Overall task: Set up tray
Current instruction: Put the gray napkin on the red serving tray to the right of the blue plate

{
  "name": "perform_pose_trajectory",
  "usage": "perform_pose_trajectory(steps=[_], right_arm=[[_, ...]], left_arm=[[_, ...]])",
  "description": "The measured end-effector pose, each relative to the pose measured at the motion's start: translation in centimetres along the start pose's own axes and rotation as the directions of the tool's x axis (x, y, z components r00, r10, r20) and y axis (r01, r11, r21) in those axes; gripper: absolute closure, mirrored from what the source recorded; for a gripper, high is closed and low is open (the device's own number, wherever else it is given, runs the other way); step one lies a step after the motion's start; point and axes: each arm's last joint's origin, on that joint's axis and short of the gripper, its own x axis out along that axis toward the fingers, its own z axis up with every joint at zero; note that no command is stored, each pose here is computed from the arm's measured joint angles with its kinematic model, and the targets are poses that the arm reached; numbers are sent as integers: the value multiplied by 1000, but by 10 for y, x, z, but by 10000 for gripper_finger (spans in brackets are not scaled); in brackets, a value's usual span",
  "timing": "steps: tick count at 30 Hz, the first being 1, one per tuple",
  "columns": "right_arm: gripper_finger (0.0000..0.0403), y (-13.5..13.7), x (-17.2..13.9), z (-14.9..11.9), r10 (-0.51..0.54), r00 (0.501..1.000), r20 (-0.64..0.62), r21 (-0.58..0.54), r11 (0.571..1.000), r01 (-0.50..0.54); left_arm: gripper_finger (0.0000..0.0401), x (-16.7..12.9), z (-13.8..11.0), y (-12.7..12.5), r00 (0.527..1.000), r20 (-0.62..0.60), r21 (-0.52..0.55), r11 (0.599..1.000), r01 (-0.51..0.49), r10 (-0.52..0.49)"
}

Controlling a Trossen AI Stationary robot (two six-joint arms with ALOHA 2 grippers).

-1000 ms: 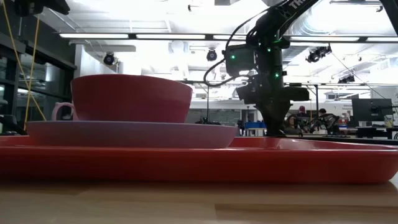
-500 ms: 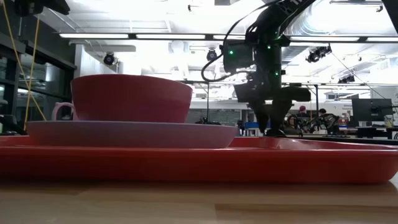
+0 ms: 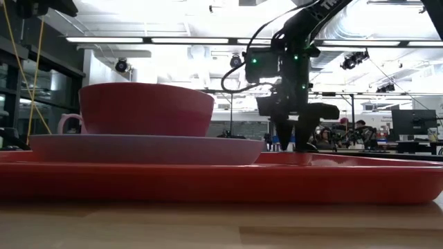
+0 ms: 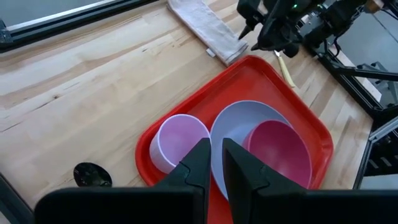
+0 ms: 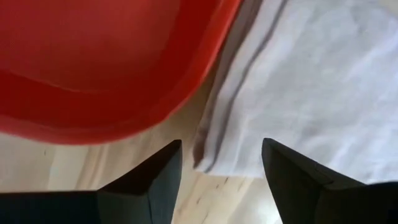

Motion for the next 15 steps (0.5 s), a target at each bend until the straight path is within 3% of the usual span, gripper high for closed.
perform_pose_trajectory(steps=[7,15], right_arm=[[197,-2,13,3,-37,998,-42,4,999,37],[202,-5,16,8,-60,998,-6,22,998,60]], left_arm=[[329,1,1,0,1000,27,71,997,-10,8],[329,33,-20,1,996,75,115,992,48,-57]])
